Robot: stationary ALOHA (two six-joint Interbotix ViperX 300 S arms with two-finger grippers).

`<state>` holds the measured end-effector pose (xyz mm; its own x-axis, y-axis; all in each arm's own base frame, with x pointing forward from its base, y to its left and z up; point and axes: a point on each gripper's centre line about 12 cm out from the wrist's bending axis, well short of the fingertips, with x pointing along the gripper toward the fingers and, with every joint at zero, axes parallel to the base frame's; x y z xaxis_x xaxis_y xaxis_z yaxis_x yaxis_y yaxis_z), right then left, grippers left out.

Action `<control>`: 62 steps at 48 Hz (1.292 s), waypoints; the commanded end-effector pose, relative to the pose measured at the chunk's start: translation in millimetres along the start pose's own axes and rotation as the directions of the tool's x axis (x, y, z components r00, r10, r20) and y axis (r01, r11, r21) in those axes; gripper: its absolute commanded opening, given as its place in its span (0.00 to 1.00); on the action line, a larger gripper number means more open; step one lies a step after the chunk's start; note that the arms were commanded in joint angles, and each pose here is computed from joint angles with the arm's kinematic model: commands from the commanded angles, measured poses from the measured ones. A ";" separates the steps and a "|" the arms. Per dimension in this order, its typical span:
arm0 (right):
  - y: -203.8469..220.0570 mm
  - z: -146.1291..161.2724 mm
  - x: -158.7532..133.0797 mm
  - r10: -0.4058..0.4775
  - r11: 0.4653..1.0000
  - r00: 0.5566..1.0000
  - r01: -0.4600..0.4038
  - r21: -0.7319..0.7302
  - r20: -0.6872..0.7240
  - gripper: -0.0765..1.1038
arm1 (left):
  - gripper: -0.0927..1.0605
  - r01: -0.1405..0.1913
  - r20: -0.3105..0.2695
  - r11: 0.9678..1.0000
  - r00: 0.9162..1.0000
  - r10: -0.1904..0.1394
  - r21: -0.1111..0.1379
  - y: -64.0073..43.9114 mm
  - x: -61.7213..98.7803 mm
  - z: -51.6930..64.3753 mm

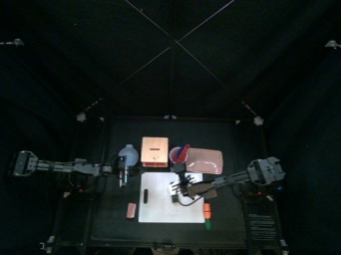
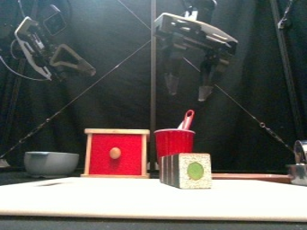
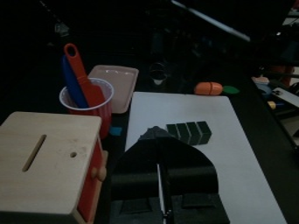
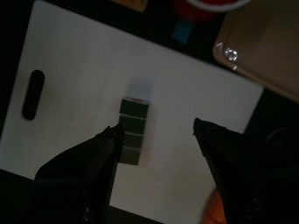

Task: Place sushi on board then cut the sushi with the knife then place the pieces on the plate
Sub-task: Pick knife at handle with right hand

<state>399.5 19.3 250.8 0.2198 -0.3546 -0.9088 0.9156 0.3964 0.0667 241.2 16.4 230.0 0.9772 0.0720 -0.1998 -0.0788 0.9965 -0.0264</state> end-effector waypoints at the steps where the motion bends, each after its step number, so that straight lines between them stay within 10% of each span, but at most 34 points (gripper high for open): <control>1: -30.9 48.4 -30.4 0.091 0.995 0.996 -0.091 -0.031 -0.001 0.86 | 0.07 -0.010 0.029 1.000 1.000 0.010 -0.004 2.4 1.9 10.7; 27: -117.3 180.8 -11.8 0.317 0.876 0.912 -0.387 -0.289 -0.261 0.86 | 0.07 -0.054 0.032 0.998 0.998 0.055 -0.034 12.6 1.8 11.5; 62: -118.5 186.2 34.3 0.160 0.873 0.878 -0.339 -0.350 -0.450 0.86 | 0.07 -0.110 0.008 0.990 0.994 0.111 -0.084 24.7 -1.1 2.2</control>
<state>359.9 -199.8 272.0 0.1502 0.1549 -0.9764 0.6183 0.7560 0.2150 237.0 39.2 227.3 0.9625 0.1754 -0.2069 -0.1963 0.9769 -0.0848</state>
